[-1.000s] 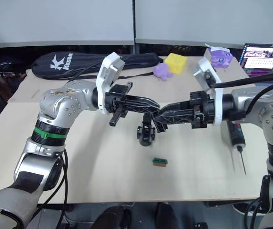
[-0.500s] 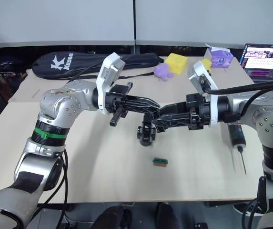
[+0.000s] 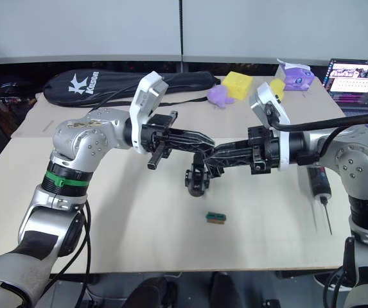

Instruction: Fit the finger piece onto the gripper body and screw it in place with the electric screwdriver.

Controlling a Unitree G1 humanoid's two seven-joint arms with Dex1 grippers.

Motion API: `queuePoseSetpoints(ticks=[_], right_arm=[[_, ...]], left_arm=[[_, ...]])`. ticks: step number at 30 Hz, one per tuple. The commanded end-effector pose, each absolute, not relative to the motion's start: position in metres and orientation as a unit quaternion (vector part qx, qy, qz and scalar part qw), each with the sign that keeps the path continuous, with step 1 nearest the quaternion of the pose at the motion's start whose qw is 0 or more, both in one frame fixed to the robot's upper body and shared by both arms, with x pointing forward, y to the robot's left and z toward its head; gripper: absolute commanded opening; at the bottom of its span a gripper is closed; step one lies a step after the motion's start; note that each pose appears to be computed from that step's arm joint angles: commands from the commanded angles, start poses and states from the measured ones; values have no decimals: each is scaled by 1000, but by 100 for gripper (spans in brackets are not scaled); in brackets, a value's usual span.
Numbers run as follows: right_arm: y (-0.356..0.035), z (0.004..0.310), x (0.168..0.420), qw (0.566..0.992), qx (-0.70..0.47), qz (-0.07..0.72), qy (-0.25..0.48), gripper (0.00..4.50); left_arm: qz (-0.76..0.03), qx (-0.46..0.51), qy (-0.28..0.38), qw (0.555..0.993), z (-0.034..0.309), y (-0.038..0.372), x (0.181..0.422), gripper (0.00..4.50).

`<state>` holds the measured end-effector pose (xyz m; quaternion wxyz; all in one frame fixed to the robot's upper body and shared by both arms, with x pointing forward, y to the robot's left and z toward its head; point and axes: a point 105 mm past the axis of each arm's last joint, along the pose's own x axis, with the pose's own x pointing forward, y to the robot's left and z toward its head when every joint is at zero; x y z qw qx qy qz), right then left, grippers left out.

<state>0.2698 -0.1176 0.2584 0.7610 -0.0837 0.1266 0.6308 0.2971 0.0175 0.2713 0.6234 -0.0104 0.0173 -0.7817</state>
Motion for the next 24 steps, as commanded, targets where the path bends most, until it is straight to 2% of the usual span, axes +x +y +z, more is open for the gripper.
queuePoseSetpoints(ticks=[1, 3, 6, 10, 16, 24], right_arm=[[-116, 265, 265, 757, -128, 636, 83, 31], [-111, 259, 266, 755, -158, 633, 62, 31], [-106, 251, 266, 757, -162, 632, 44, 31], [-111, 236, 266, 759, -174, 626, 48, 31], [-116, 214, 267, 761, -198, 616, 50, 31], [-111, 211, 263, 757, -194, 623, 27, 31]], left_arm=[[-783, -14, 7, 621, 283, 39, 298, 210], [-779, 45, 17, 625, 265, 61, 301, 307], [-738, 126, 41, 662, 224, 91, 323, 448], [-710, 207, 52, 671, 182, 102, 344, 450], [-678, 244, 44, 692, 141, 79, 368, 450], [-686, 210, 34, 696, 117, 35, 369, 450]])
